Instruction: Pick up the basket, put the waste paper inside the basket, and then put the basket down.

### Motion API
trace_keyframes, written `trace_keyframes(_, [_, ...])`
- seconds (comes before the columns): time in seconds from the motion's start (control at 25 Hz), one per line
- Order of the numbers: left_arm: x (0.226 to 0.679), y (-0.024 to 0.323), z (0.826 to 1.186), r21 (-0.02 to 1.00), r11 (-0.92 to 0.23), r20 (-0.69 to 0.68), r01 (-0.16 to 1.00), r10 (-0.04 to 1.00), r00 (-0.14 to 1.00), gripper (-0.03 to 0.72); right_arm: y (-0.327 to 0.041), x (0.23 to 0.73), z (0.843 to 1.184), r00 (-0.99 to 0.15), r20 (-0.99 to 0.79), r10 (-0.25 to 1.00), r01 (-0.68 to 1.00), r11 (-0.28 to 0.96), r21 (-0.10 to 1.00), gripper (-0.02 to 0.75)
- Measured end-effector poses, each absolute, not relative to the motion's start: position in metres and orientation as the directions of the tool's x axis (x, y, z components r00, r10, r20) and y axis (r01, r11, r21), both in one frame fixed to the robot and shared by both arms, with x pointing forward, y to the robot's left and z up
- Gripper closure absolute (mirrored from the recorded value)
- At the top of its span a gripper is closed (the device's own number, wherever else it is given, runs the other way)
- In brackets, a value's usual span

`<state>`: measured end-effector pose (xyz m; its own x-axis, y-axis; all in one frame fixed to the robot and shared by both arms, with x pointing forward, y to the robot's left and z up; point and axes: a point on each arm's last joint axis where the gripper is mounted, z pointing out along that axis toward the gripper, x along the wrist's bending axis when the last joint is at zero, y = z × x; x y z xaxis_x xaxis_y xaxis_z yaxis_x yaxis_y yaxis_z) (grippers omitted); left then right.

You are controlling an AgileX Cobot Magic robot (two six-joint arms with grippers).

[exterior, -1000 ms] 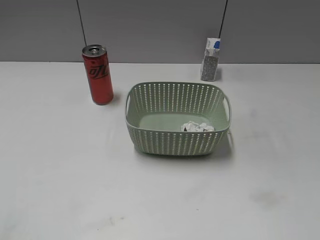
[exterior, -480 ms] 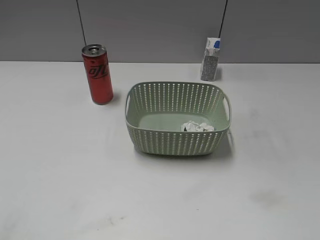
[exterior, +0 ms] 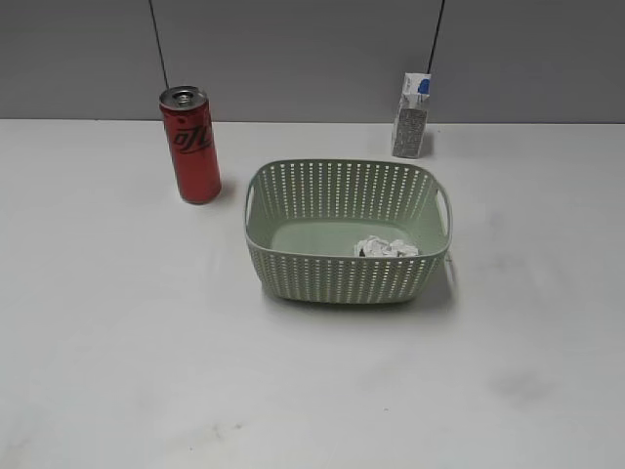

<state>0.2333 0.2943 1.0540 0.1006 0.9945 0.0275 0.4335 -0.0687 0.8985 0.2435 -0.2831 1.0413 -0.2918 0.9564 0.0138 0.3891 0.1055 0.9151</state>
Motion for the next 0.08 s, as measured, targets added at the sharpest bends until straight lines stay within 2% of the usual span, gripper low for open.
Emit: trace_keyframes(0.08, [0.2333, 0.2943, 1.0540, 0.899, -0.069, 0.027, 0.434, 0.995, 0.101, 0.099, -0.2831, 0.2435, 1.0413, -0.292, 0.014, 0.956, 0.389, 0.106, 0.915, 0.146])
